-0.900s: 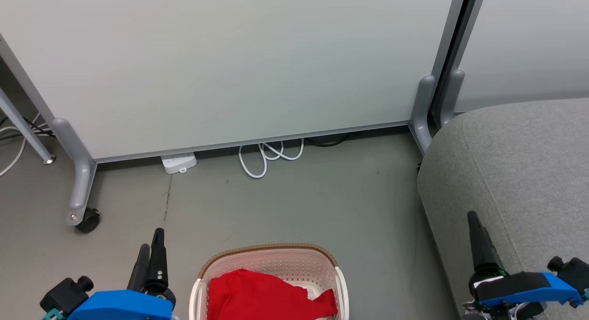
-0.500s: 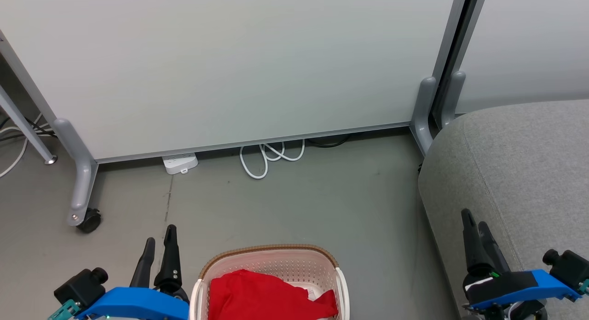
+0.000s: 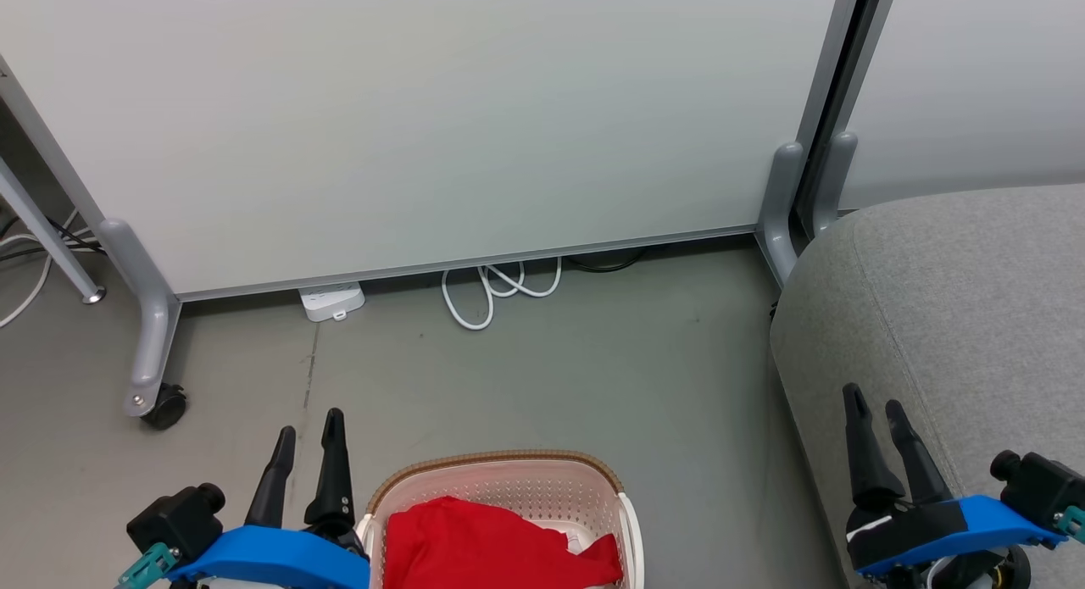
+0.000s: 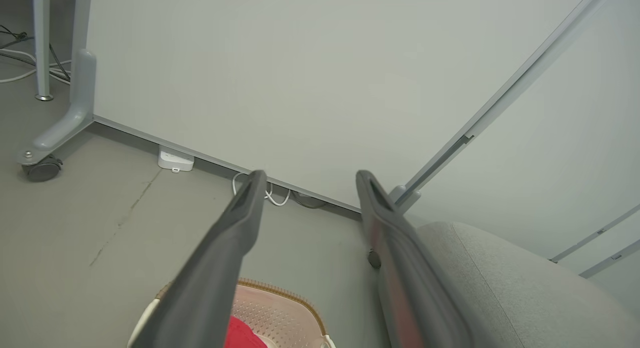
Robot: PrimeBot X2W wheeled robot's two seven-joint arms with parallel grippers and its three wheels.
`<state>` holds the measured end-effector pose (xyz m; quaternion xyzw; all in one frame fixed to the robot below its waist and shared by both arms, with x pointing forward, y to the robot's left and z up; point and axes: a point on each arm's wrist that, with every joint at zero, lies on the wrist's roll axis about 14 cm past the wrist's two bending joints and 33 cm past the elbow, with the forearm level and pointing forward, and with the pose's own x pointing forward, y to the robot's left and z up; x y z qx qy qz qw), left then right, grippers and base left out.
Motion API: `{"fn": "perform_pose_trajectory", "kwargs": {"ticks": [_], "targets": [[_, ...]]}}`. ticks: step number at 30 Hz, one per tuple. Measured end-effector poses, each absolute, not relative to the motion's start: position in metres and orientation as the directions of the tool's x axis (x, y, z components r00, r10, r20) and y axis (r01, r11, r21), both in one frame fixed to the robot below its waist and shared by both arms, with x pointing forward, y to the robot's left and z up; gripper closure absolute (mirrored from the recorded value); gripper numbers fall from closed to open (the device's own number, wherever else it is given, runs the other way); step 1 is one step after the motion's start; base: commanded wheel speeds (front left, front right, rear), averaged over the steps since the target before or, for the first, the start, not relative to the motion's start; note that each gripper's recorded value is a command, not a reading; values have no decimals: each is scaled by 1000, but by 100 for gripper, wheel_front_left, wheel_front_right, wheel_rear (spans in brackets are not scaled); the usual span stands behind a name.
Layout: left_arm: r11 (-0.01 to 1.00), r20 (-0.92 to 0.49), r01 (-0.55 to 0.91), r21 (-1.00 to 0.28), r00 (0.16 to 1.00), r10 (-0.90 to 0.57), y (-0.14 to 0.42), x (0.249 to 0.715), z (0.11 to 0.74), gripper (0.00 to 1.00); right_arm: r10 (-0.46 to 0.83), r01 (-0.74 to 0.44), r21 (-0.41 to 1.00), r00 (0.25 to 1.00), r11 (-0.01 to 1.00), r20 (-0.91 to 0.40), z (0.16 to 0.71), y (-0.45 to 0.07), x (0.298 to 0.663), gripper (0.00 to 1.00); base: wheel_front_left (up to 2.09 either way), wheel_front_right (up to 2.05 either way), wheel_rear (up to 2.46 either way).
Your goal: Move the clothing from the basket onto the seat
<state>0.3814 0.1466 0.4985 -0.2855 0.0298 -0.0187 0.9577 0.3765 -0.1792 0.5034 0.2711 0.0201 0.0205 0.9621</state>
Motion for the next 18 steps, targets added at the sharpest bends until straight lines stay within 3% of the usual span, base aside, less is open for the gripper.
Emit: {"fn": "perform_pose_trajectory", "kwargs": {"ticks": [18], "targets": [[900,15,54,-433,999,-53,142,382,509,0,60,-50,349,998,936,-17,507,-178,376,0,0,0,0]]}}
